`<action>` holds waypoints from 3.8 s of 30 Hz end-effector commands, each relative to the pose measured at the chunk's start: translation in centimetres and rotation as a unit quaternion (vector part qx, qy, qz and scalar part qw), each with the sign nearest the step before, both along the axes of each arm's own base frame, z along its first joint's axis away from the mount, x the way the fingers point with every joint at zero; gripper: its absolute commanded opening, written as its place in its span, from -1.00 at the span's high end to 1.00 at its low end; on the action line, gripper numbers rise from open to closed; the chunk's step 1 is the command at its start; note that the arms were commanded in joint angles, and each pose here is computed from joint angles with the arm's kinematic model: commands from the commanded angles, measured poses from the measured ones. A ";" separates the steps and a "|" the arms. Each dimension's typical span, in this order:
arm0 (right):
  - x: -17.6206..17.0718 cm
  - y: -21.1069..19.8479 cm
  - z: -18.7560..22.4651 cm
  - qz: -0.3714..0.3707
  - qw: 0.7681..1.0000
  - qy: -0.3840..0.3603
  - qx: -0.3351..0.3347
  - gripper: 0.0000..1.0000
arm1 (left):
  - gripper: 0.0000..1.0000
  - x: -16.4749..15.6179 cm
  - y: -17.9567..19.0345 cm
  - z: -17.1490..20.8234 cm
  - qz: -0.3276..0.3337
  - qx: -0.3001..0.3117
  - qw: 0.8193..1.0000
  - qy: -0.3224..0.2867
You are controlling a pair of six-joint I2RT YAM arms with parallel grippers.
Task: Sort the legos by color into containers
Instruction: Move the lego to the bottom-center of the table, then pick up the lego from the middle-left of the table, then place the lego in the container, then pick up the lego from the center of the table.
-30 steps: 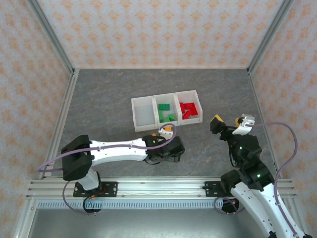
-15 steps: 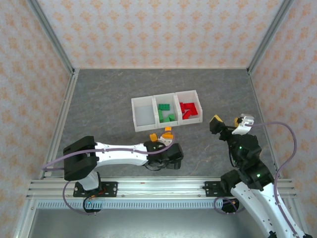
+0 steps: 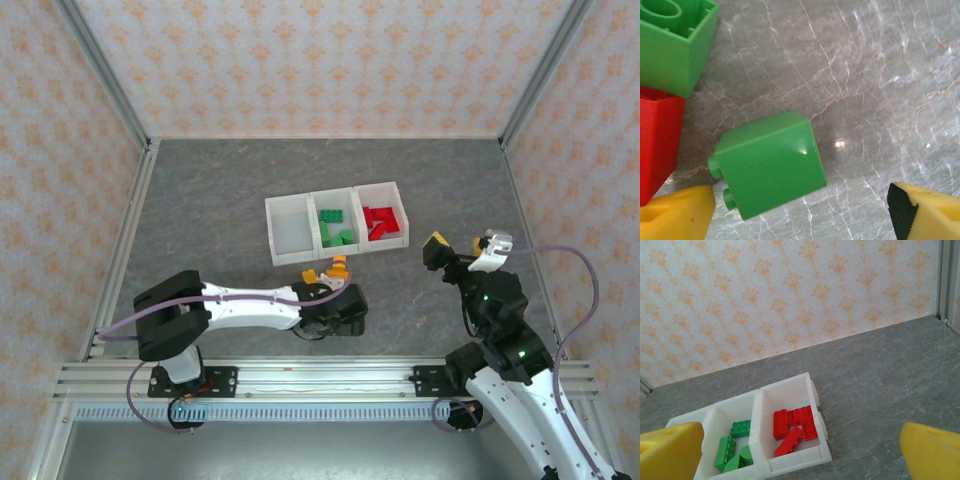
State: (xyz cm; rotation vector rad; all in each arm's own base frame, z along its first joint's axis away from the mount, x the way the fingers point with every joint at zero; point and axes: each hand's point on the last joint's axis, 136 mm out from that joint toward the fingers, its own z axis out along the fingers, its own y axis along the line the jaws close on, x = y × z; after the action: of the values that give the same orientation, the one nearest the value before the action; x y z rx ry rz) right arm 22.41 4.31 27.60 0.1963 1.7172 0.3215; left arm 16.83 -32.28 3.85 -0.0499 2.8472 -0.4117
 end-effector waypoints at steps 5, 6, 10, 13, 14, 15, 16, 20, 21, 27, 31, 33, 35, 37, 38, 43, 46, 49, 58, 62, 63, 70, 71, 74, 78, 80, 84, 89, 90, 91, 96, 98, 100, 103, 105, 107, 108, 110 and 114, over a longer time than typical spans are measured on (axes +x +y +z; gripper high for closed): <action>0.0 0.0 0.4 -0.001 1.000 -0.007 0.008 -1.00 | -0.65 2.4 -0.4 -1.4 0.019 0.009 1.000 -0.015; 0.0 0.0 0.4 0.000 1.000 -0.007 0.007 -0.99 | -0.61 2.4 -0.7 -1.5 0.015 0.010 1.000 -0.013; 0.0 -0.1 0.5 -0.002 1.000 -0.008 0.007 -1.00 | -0.45 2.5 -1.1 -2.2 0.011 0.017 1.000 -0.009; 0.0 -0.1 0.5 -0.003 1.000 -0.008 0.008 -1.00 | -0.31 2.3 -1.1 -2.5 0.011 0.019 1.000 -0.007; 0.0 -0.1 0.4 -0.003 1.000 -0.007 0.008 -1.00 | -0.25 2.2 -1.2 -2.6 0.012 0.019 1.000 -0.008; 0.0 -0.1 0.4 -0.004 1.000 -0.007 0.008 -0.99 | -0.20 2.1 -1.2 -2.6 0.011 0.021 1.000 -0.008; 0.0 -0.1 0.5 -0.003 1.000 -0.007 0.008 -1.00 | -0.17 2.0 -1.2 -2.7 0.011 0.021 1.000 -0.008; 0.0 -0.1 0.4 -0.002 1.000 -0.008 0.007 -1.00 | 0.03 1.8 -1.1 -2.8 0.008 0.031 0.999 -0.011; 0.0 -0.1 0.4 -0.002 1.000 -0.008 0.008 -1.00 | 0.08 1.8 -1.1 -2.8 0.007 0.033 0.999 -0.013; 0.0 -0.1 0.4 -0.004 1.000 -0.007 0.008 -1.00 | 0.25 2.9 -1.6 -0.1 0.003 0.036 0.998 -0.057; 0.0 -0.2 0.4 -0.005 1.000 -0.007 0.008 -1.00 | 0.28 4.3 -1.3 3.5 0.019 0.030 0.994 -0.104; 0.0 -0.2 0.5 -0.006 1.000 -0.008 0.009 -1.00 | 0.29 4.9 -0.8 5.3 0.029 0.028 0.991 -0.125; 0.0 -0.2 0.5 -0.006 1.000 -0.008 0.009 -1.00 | 0.30 5.7 -0.2 6.7 0.036 0.029 0.988 -0.145; 0.0 -0.2 0.5 -0.005 1.000 -0.008 0.008 -1.00 | 0.30 6.8 0.7 7.9 0.045 0.036 0.985 -0.163; 0.0 -0.2 0.5 -0.005 1.000 -0.007 0.008 -1.00 | 0.29 7.6 1.2 8.6 0.051 0.041 0.983 -0.172; 0.0 -0.1 0.5 -0.003 1.000 -0.007 0.009 -1.00 | 0.30 11.5 3.1 11.6 0.067 0.061 0.974 -0.207; -0.1 -0.2 0.5 -0.005 1.000 -0.008 0.009 -1.00 | 0.29 13.8 4.1 13.2 0.073 0.080 0.969 -0.221; -0.1 -0.2 0.5 -0.006 1.000 -0.009 0.009 -1.00 | 0.29 15.8 4.6 13.9 0.076 0.093 0.967 -0.226; -0.1 -0.2 0.5 -0.007 1.000 -0.007 0.009 -0.99 | 0.25 20.9 4.0 13.4 0.066 0.080 0.970 -0.218; -0.1 -0.2 0.5 -0.004 1.000 -0.008 0.009 -1.00 | 0.24 22.8 3.0 12.4 0.054 0.081 0.972 -0.214; -0.1 -0.1 0.5 -0.004 1.000 -0.008 0.009 -1.00 | 0.24 23.1 2.8 12.5 0.052 0.079 0.972 -0.215; 0.0 0.0 0.4 0.000 1.000 -0.008 0.010 -0.99 | 0.17 26.4 2.4 9.7 0.048 0.089 0.976 -0.195; 0.0 0.0 0.4 0.001 1.000 -0.008 0.010 -1.00 | 0.14 26.8 2.4 9.6 0.050 0.087 0.976 -0.193; 0.0 0.1 0.3 0.004 1.000 -0.007 0.009 -1.00 | 0.02 27.7 2.0 9.3 0.038 0.085 0.977 -0.191; 0.1 0.2 0.2 0.005 1.000 -0.005 0.008 -1.00 | -0.18 28.3 1.6 9.7 0.025 0.090 0.976 -0.195; 0.1 0.3 0.1 0.006 1.000 -0.004 0.008 -1.00 | -0.39 28.4 1.8 10.1 0.026 0.096 0.975 -0.199; 0.2 0.3 0.0 0.005 1.000 -0.002 0.008 -1.00 | -0.71 28.0 2.6 11.2 0.031 0.098 0.972 -0.211; 0.3 0.4 -0.1 0.006 1.000 0.001 0.007 -0.99 | -0.94 26.6 3.2 12.5 0.025 0.088 0.971 -0.223; 0.3 0.4 -0.2 0.006 1.000 0.002 0.007 -1.00 | -0.98 26.1 3.4 12.6 0.024 0.087 0.970 -0.225; 0.3 0.4 -0.2 0.006 1.000 0.002 0.007 -0.99 | -0.99 25.6 3.5 12.6 0.021 0.084 0.970 -0.226; 0.3 0.4 -0.2 0.005 1.000 0.003 0.006 -1.00 | -0.99 22.1 2.6 12.2 -0.010 0.086 0.972 -0.220; 0.3 0.3 -0.3 0.005 1.000 0.003 0.006 -1.00 | -0.99 20.5 1.7 11.7 -0.029 0.097 0.970 -0.219; 0.4 0.4 -0.3 0.005 1.000 0.005 0.006 -0.99 | -0.98 18.8 0.4 11.0 -0.055 0.102 0.969 -0.216; 0.4 0.5 -0.4 0.006 1.000 0.006 0.006 -1.00 | -0.95 17.2 -1.1 9.6 -0.095 0.102 0.968 -0.207; 0.4 0.4 -0.3 0.007 1.000 0.006 0.006 -1.00 | -0.91 16.9 -1.2 8.6 -0.107 0.108 0.969 -0.197; 0.4 0.4 -0.3 0.007 1.000 0.006 0.006 -1.00 | -0.87 16.8 -1.1 7.7 -0.114 0.118 0.969 -0.186; 0.4 0.4 -0.3 0.007 1.000 0.005 0.006 -1.00 | -0.85 16.7 -1.0 6.6 -0.117 0.129 0.969 -0.175; 0.4 0.4 -0.3 0.006 1.000 0.006 0.006 -1.00 | -0.80 16.5 -1.0 5.4 -0.121 0.139 0.970 -0.160; 0.4 0.4 -0.3 0.005 1.000 0.006 0.007 -1.00 | -0.65 16.1 -1.2 3.4 -0.129 0.144 0.971 -0.137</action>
State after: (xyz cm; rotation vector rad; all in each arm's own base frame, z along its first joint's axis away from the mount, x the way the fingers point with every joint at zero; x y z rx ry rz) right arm 22.68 4.58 27.19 0.1911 1.7374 0.3223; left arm 33.56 -33.69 8.63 0.3682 2.5645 -0.0742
